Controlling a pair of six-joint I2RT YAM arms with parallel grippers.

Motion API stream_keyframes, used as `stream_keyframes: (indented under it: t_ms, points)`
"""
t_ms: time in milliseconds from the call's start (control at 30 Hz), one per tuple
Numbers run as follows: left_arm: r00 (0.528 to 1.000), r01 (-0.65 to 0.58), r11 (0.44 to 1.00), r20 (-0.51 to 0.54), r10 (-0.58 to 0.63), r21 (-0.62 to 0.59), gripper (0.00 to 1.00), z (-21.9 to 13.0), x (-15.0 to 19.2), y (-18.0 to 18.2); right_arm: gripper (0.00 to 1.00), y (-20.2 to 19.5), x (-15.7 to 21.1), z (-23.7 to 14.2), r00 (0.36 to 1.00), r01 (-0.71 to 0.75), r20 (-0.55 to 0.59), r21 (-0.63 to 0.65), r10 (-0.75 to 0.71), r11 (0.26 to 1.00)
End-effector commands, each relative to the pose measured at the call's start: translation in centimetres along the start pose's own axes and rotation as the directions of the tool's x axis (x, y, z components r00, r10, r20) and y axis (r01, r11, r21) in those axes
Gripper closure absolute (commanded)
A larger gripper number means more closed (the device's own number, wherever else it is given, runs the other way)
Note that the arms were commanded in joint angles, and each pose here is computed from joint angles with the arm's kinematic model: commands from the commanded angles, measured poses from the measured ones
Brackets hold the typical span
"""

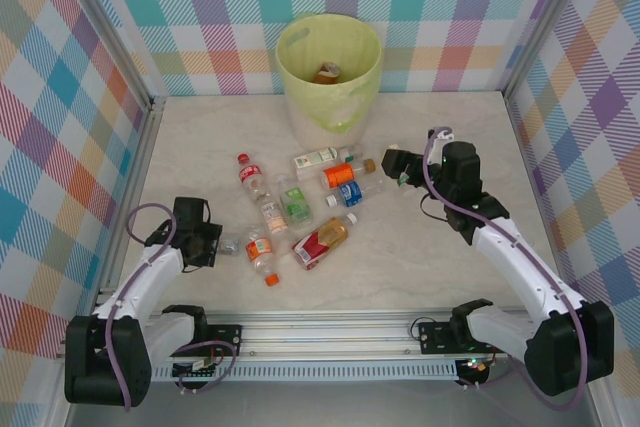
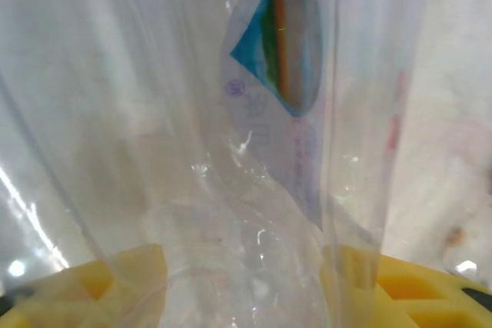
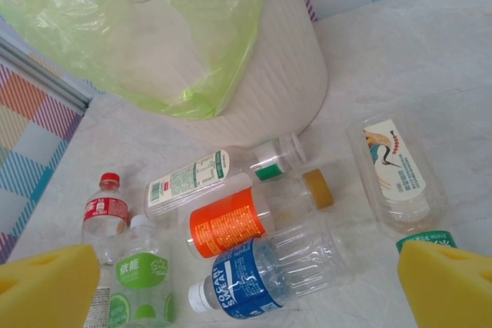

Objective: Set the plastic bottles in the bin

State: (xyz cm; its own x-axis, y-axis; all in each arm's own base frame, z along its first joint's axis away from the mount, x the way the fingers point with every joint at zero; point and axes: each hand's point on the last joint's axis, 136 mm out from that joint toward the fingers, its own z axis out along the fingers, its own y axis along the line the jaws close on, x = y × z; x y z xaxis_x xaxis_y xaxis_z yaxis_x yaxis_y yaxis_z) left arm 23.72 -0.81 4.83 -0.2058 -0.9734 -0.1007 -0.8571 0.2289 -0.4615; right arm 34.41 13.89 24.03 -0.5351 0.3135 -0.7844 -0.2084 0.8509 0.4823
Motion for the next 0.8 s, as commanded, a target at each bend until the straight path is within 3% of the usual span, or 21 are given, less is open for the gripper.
stream_keyframes:
  t_ms: [0,433,767]
  points:
    - [0.99,-0.14,0.983,0.043,0.135,0.119,0.46,-0.5,-0.7,-2.1,0.0,0.1,-1.4,-0.9,0.998,-0.012,0.062,0.017,0.011,1.0]
    - [0.931,-0.356,0.867,0.207,0.3,0.347,0.47,-6.0,-1.9,-8.5,0.0,-1.6,-2.5,-1.6,0.981,-0.103,0.172,0.085,0.088,0.991]
    - [0.85,-0.527,0.64,0.355,0.389,0.56,0.49,-12.6,-1.5,-16.7,0.0,-0.7,-2.4,-1.7,0.977,-0.136,0.167,0.022,0.13,0.99]
